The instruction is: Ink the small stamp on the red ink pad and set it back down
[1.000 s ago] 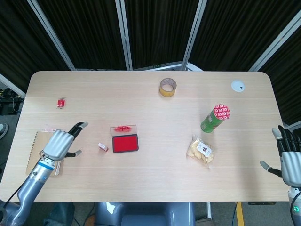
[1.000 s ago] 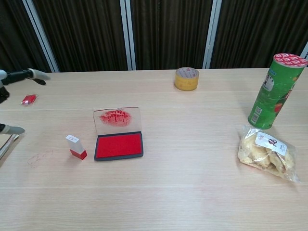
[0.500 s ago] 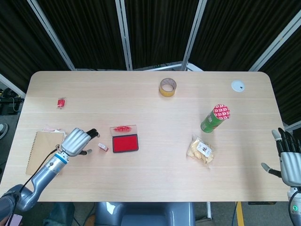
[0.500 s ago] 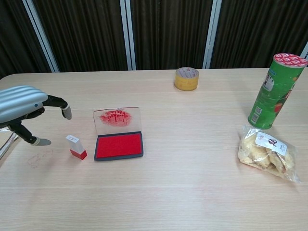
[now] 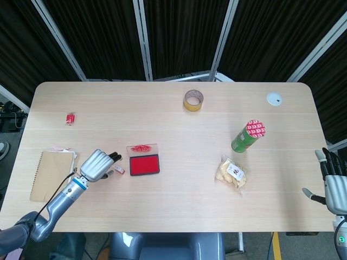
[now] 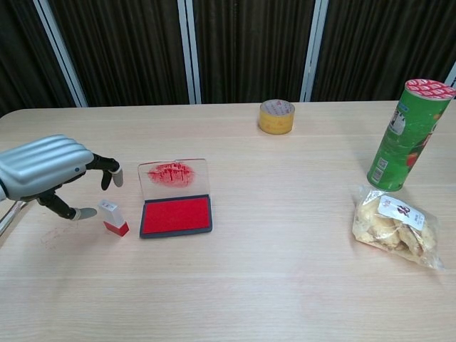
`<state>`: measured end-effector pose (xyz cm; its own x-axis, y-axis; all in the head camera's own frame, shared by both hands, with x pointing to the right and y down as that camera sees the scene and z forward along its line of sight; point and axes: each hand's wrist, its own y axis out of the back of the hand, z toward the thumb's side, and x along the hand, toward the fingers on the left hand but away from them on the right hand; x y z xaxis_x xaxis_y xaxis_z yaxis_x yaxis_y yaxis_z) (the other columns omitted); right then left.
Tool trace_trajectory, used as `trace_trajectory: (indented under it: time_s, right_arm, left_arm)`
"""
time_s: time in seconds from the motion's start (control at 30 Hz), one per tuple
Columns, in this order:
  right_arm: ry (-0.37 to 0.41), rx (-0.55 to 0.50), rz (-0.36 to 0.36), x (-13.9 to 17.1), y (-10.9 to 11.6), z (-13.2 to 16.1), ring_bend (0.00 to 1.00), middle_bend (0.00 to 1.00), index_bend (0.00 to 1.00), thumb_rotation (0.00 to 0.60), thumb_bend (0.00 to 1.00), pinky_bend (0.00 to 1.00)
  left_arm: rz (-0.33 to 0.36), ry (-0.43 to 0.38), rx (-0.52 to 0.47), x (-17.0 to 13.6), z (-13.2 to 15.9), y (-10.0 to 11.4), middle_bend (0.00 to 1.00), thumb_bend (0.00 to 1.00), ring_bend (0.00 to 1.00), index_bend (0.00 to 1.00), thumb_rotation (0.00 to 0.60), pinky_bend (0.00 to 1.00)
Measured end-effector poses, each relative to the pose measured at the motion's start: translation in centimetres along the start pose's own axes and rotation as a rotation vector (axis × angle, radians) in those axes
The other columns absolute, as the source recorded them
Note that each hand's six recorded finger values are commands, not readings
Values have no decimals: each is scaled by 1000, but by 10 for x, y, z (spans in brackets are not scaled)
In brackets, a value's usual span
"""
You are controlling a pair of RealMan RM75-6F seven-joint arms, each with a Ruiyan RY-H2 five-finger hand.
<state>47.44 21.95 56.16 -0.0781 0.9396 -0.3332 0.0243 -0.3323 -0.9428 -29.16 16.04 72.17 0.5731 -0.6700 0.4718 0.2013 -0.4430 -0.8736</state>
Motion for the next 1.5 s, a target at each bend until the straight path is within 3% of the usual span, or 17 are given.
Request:
trace_trajectory:
  time_s: [0.83,1.5]
  right_arm:
    - [-11,-12,11,-2,-1,-4,0,0,0,600,0,0]
    - [-19,-23,18,-3,-1,-7,0,0,0,600,0,0]
  left_arm:
    - [-19,-25,67,11,13,-11,516,287,894,474,600,893]
    - [-2,-27,10,13,17,-1,568,406,894,551,600,893]
